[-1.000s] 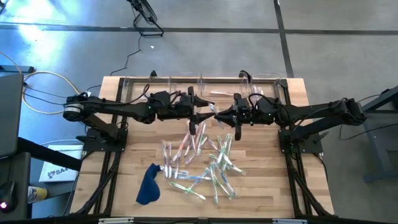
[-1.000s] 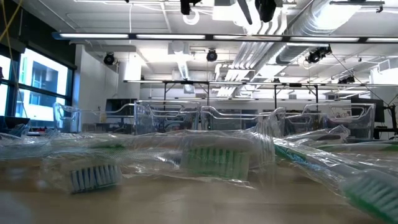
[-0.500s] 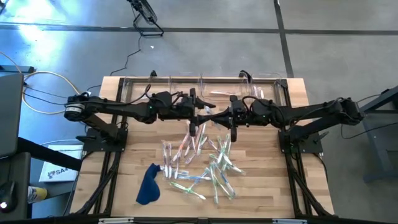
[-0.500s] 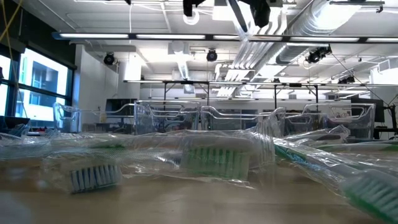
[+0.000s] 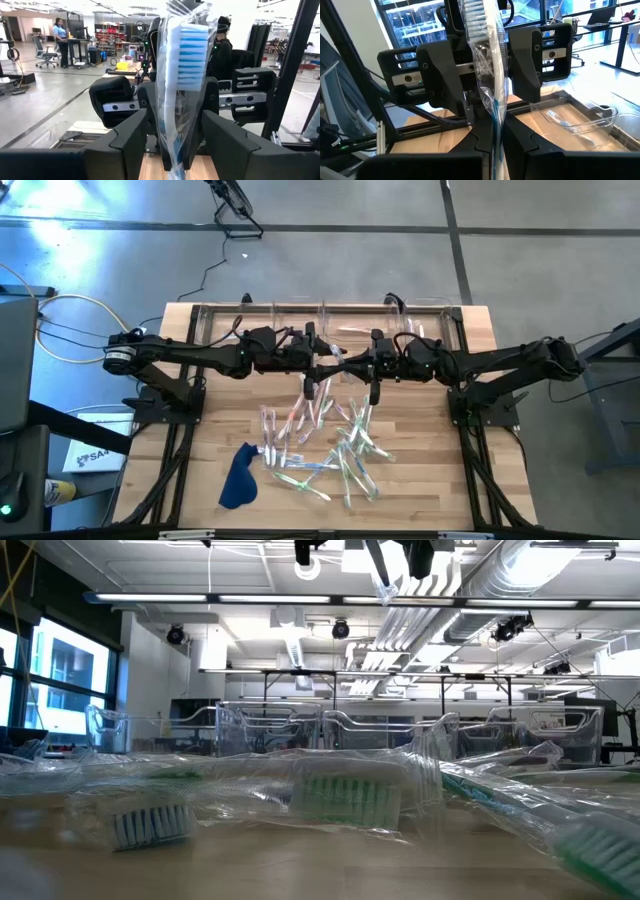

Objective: Pick & Place Toothbrushes
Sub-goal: Put the blue toothbrush into the left transparent bin

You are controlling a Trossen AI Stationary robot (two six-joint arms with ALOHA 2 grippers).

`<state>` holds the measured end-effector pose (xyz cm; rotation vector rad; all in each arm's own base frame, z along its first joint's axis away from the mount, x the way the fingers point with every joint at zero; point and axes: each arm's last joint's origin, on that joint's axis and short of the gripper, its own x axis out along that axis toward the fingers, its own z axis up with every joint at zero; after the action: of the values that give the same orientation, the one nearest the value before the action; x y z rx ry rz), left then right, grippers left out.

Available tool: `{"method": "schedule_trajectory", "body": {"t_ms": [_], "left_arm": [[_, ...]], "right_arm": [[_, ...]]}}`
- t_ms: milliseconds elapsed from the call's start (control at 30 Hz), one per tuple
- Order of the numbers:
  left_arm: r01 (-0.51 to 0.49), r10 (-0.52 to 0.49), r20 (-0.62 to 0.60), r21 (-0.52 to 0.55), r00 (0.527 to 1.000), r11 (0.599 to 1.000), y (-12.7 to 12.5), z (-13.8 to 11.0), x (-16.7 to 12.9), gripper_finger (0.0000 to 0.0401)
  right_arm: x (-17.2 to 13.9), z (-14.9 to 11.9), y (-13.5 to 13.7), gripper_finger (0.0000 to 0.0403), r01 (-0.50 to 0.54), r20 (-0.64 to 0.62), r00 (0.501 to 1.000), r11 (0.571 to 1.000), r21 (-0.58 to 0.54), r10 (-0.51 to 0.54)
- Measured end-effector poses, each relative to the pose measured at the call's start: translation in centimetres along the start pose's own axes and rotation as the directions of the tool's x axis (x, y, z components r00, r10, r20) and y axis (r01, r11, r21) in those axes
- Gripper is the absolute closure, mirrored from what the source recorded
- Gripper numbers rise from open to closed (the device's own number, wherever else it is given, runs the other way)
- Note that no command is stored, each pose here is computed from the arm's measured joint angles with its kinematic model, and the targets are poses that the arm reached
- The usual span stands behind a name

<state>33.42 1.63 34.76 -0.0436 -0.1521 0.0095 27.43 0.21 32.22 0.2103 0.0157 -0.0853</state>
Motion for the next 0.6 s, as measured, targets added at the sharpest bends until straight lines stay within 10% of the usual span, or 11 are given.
{"method": "schedule_trajectory", "body": {"t_ms": [600], "left_arm": [[-0.003, 0.003, 0.007, -0.022, 1.000, 1.000, 0.01, 0.07, 0.00, 0.0388]], "right_arm": [[0.00, 0.00, 0.02, 0.0388, -0.004, -0.001, 1.000, 1.000, -0.023, 0.004]]}}
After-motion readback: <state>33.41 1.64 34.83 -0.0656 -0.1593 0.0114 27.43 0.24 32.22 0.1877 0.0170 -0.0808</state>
